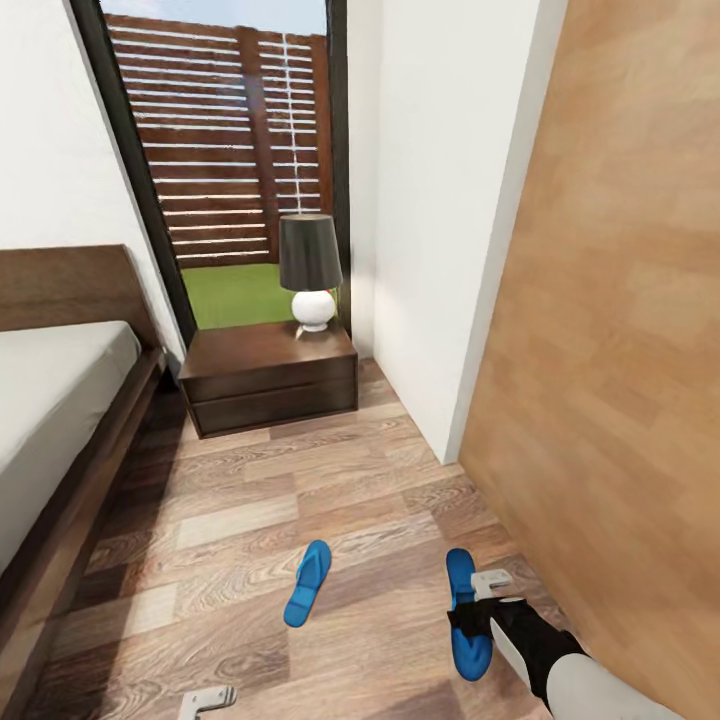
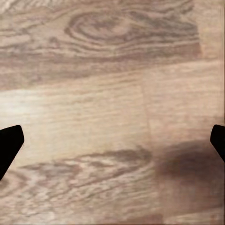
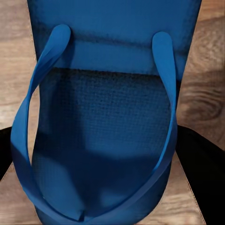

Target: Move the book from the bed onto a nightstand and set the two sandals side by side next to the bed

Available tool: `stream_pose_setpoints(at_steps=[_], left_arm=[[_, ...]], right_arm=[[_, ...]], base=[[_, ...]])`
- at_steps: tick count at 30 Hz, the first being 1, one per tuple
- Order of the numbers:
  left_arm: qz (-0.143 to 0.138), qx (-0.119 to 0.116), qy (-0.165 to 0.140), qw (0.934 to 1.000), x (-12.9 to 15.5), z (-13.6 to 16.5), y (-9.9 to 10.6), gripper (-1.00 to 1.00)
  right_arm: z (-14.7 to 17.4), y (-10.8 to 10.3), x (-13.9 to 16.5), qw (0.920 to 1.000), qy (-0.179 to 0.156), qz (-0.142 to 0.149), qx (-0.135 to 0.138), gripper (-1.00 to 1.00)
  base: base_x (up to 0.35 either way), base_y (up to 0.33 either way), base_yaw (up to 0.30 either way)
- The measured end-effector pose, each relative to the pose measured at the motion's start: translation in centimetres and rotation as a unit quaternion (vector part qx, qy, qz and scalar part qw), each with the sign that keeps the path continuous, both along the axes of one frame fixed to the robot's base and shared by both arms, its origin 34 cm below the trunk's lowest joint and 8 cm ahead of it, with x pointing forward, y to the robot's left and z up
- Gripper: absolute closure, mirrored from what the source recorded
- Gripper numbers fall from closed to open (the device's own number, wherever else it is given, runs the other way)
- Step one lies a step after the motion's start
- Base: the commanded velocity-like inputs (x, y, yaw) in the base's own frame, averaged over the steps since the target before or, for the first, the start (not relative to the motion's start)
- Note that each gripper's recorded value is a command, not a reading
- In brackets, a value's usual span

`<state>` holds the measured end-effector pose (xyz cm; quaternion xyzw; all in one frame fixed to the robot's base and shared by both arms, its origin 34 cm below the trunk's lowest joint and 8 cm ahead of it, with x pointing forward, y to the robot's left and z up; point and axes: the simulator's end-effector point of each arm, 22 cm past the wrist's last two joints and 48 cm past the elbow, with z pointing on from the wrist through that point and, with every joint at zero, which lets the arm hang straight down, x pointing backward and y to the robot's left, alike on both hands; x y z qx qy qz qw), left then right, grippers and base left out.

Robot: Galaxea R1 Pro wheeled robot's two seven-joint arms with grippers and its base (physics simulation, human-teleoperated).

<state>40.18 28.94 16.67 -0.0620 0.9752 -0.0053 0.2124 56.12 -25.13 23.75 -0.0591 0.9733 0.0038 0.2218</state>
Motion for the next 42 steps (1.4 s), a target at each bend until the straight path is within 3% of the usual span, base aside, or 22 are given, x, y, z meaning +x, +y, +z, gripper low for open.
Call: stream_pose_setpoints(at_steps=[22,40,42], left_arm=[[0.0,0.0,0.0,1.0,0.0,0.0,0.0,-1.0],[-0.001,-0.003,-0.002,1.0,0.3,0.1,-0.1,-1.0],[-0.002,-0.002,-0.006,1.0,1.3,0.4,-0.1,-1.0]], right_arm=[[-0.2,0.0,-0.2,1.0,0.002,0.001,0.0,1.0],[-0.6,-0.3,-0.7,1.0,0.005,0.0,-0.002,1.0],[-0.6,-0.3,-0.8,1.0,0.005,0.0,-0.002,1.0]], base=[[0.186,0.0,0.0],[0.027,0.0,0.0],[0.0,0.0,0.0]])
